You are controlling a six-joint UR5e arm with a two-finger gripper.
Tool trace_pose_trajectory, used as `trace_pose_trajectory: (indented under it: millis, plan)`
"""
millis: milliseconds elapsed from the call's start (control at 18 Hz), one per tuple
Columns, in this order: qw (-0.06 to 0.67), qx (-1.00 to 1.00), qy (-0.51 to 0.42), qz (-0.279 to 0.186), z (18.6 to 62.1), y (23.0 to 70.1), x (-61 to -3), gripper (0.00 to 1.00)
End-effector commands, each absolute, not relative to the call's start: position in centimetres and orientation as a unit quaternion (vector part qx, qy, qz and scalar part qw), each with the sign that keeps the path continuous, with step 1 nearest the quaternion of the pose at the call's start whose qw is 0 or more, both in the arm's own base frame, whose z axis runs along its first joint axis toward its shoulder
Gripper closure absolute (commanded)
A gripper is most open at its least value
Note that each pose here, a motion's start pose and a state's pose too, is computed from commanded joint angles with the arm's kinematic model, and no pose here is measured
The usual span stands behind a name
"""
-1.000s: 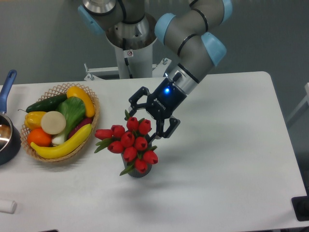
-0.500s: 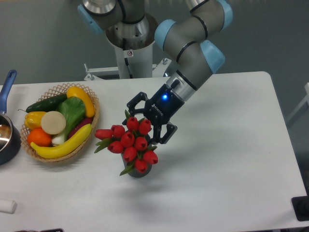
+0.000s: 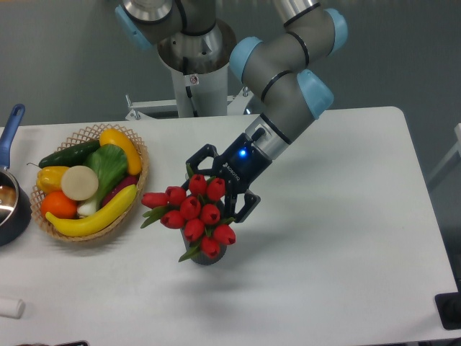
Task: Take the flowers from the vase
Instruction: 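Lower the open gripper around the tulip stems above the vase, then close the gripper on the tulip stems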
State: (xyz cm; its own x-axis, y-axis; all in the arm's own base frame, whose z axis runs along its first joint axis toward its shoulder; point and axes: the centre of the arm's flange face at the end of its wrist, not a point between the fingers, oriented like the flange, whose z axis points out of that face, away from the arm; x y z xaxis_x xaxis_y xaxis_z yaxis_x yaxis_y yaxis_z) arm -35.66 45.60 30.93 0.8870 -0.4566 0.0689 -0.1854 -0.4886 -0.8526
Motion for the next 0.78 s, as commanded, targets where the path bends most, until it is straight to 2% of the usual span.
trace_pose_trajectory:
  millis: [111,333,778]
  plan:
    - [0.471,-0.850,0.192,-0.139,30.77,45.61,-35.68,0.03]
    - [0.471,-0.850,0.192,-0.138,30.71,45.66,-35.78,0.33]
    - [0.473,-0.850,0.190,-0.135,30.88,45.40,-36.14,0.42]
